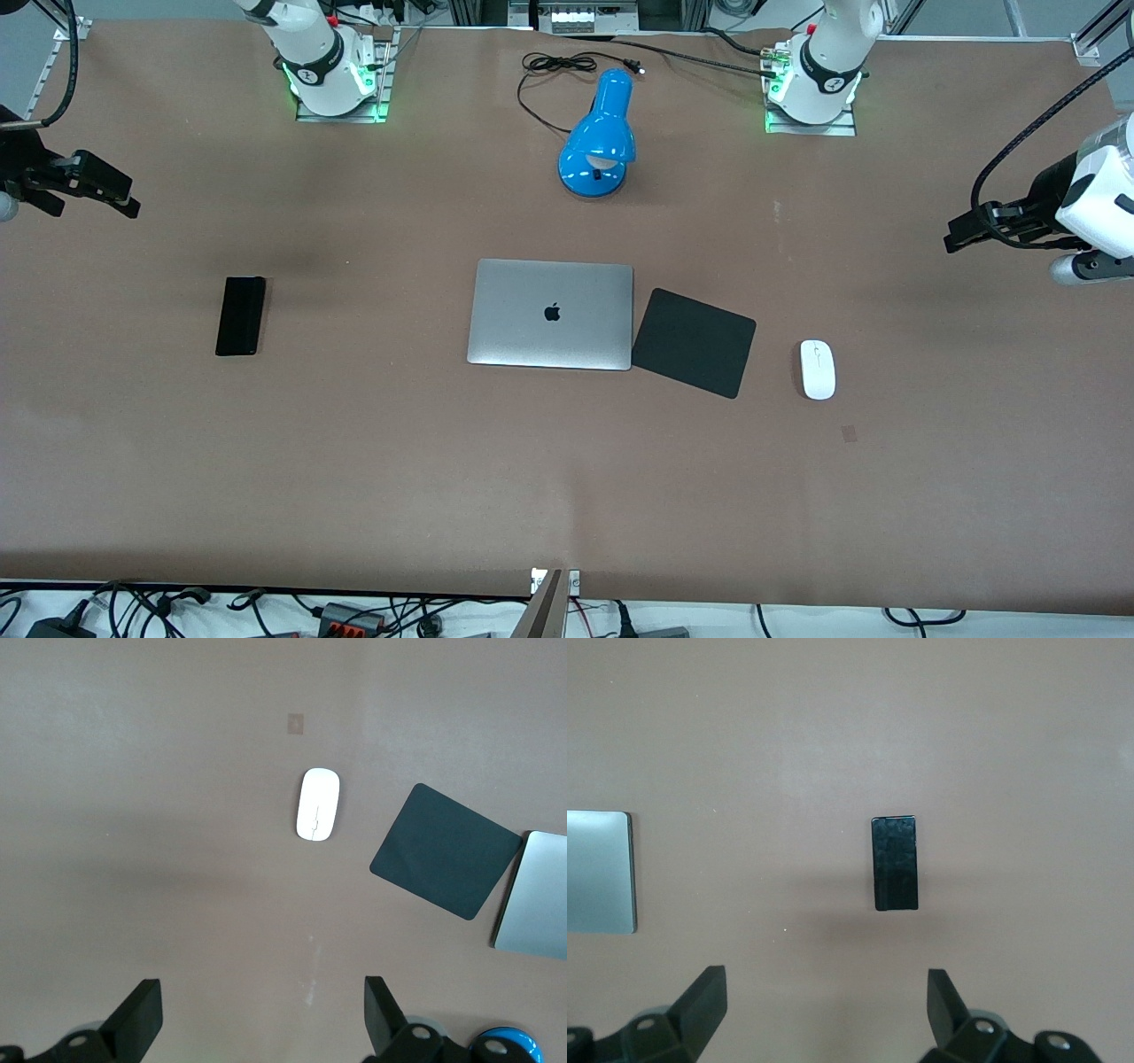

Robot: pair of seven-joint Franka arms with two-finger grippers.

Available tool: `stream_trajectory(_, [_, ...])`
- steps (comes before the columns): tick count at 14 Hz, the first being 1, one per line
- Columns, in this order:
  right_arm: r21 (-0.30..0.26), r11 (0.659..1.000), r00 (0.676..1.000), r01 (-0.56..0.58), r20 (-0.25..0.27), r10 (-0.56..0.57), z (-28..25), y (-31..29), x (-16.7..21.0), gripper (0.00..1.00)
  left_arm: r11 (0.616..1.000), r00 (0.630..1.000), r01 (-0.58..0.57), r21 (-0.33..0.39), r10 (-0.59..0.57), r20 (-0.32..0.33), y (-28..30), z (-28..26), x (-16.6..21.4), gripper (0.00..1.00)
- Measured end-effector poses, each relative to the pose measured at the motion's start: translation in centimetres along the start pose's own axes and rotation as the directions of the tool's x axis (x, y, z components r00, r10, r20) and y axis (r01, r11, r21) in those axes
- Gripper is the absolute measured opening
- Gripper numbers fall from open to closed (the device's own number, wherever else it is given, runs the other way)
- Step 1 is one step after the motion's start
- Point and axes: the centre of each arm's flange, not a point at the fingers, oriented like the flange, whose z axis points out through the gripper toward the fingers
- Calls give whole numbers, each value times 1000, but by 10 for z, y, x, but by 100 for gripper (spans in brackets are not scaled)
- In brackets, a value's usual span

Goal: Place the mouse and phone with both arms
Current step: 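Move the right gripper toward the black phone while the left gripper approaches the mouse, then lower the right gripper onto the phone while the left gripper descends to the mouse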

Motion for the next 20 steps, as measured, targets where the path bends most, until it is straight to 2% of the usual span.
stream_trajectory(9, [0, 1000, 1000, 13, 10, -13, 4, -7, 2, 100, 1000, 1000, 11, -1, -11, 0, -7, 0, 1, 100])
stream_trajectory(14, [-1, 1000, 996, 16, 87, -16, 43, -9, 12, 100, 1000, 1000, 10, -3, -10, 19, -8, 10, 6, 100])
stream_trajectory(16, [-9, 1000, 992, 14, 124, -13, 70, -6, 22, 100, 1000, 998, 3, -6, -2, 57, -11, 30, 17, 100])
stream_trajectory(18, [-26, 1000, 991, 14, 136, -10, 100, -1, 34, 100, 1000, 995, -9, -21, 11, 102, -20, 68, 39, 100])
stream_trajectory(20, [-46, 999, 991, 17, 130, -11, 137, 4, 42, 100, 998, 997, -28, -49, 32, 76, -28, 113, 72, 100])
